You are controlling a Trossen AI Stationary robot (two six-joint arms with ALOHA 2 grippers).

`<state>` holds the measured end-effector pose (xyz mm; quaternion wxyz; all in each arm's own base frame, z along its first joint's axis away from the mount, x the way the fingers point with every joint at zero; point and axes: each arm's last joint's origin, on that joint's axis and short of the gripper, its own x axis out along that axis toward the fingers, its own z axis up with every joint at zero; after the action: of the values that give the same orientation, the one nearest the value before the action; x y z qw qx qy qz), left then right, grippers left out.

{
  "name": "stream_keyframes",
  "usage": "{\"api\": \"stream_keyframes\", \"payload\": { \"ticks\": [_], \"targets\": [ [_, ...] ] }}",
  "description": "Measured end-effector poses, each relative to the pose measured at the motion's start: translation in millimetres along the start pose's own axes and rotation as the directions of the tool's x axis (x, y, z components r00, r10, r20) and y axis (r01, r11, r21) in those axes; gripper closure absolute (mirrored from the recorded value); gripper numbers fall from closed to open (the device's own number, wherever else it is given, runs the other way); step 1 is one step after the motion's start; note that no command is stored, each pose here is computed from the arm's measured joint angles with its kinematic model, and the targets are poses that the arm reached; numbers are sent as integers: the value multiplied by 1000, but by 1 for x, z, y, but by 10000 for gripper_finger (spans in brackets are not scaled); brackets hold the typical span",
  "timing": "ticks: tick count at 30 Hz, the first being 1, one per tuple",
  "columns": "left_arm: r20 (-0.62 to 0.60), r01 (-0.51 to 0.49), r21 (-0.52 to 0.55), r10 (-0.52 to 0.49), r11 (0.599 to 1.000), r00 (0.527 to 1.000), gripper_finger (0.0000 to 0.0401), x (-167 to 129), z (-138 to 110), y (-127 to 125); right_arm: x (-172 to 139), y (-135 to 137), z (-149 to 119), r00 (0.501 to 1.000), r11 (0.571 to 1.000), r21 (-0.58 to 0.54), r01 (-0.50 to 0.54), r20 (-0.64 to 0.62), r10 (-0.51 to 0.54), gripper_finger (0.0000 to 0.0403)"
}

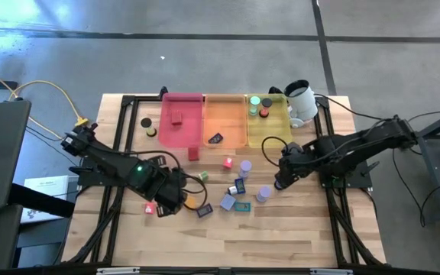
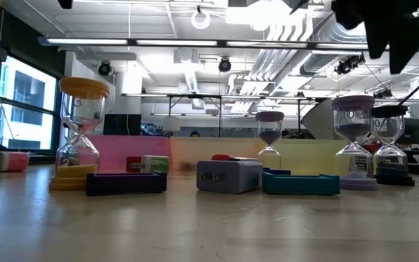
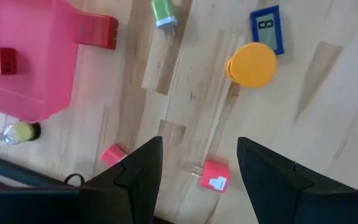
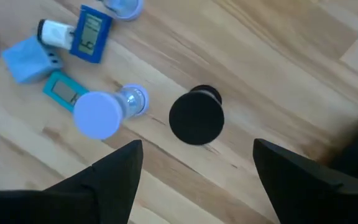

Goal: Pick & Place Office items
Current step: Put the right black hourglass into the yellow bin

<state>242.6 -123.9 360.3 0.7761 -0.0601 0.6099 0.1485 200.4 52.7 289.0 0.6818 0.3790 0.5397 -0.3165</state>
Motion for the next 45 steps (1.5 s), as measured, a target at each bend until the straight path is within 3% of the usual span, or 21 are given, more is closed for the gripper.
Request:
{"api": "stream_keyframes", "payload": {
  "ticks": [4, 19, 36, 45],
  "targets": [
    [23, 17, 54, -18, 998, 1000, 204, -8, -3, 6, 13, -2, 3, 1000, 998, 56, -4, -1, 4, 109],
    [132, -91, 230, 61, 969, 989, 204, -15, -3, 16, 29, -6, 9, 999, 989, 142, 27, 26, -31, 109],
    [113, -111, 244, 85, 963, 990, 204, -8, -8, 24, 82, 18, 10, 974, 977, 44, 210, -95, -205, 109],
    [106, -111, 210, 90, 971, 990, 204, -6, -13, 28, 92, 21, 12, 969, 977, -5, 214, -124, -213, 109]
  ]
}}
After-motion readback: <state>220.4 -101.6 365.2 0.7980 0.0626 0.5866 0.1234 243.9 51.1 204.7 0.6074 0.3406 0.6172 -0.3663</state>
